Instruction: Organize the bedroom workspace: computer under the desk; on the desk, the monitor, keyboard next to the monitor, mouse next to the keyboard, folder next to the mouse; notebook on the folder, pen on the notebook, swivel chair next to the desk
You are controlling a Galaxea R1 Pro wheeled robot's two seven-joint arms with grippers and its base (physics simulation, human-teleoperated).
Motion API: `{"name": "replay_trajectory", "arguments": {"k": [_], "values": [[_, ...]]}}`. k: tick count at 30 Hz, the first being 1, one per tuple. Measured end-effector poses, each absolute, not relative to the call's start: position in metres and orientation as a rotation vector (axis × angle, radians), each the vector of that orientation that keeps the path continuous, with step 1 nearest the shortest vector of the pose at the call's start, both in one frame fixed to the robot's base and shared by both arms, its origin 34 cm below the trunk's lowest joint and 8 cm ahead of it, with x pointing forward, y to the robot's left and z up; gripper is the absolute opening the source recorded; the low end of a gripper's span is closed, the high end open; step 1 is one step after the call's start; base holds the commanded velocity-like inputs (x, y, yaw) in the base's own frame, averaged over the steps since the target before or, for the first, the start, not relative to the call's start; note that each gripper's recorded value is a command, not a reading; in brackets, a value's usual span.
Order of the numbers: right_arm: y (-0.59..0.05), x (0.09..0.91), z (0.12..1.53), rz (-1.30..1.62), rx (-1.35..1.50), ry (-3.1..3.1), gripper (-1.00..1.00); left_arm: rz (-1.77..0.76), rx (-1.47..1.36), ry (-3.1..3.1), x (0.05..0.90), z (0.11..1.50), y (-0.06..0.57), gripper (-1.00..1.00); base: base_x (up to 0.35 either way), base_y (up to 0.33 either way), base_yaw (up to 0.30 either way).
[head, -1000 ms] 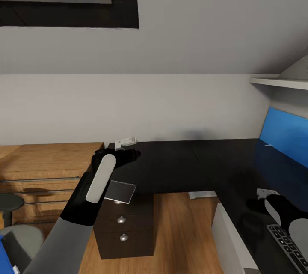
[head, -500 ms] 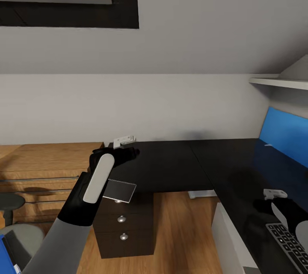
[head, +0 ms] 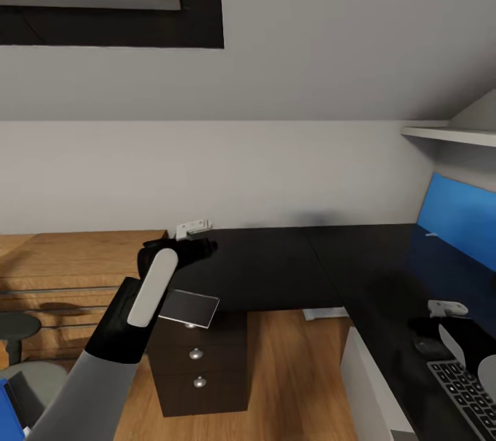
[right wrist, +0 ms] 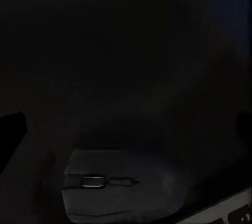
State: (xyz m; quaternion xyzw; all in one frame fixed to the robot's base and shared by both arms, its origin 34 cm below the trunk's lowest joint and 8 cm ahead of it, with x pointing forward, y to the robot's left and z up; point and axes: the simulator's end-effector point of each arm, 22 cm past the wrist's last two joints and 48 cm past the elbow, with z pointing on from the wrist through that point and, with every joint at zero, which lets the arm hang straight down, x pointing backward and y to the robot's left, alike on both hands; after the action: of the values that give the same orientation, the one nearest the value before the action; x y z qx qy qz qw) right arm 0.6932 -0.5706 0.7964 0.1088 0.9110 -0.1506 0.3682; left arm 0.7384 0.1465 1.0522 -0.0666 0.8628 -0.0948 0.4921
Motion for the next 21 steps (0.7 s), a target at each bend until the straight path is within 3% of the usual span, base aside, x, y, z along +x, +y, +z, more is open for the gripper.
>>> {"name": "replay_trajectory", "arguments": {"k": [4, 7, 12, 21], "values": [[-0.567, 0.706, 0.819, -0.37, 0.282, 2.294, 1.0, -0.222, -0.165, 2.095, 0.739, 1.057, 0.15, 1.0, 0.0, 0.0, 0.0], [-0.508, 0.735, 0.826, -0.245, 0.273, 2.264, 1.0, -0.143, -0.173, 2.072, 0.741, 1.065, 0.168, 1.0, 0.0, 0.0, 0.0], [-0.467, 0.759, 0.855, -0.183, 0.22, 2.204, 1.0, -0.101, -0.175, 2.041, 0.725, 1.069, 0.183, 1.0, 0.0, 0.0, 0.0], [-0.384, 0.737, 0.897, 0.058, 0.188, 2.241, 1.0, -0.154, -0.229, 2.096, 0.662, 0.977, 0.15, 1.0, 0.0, 0.0, 0.001]]}}
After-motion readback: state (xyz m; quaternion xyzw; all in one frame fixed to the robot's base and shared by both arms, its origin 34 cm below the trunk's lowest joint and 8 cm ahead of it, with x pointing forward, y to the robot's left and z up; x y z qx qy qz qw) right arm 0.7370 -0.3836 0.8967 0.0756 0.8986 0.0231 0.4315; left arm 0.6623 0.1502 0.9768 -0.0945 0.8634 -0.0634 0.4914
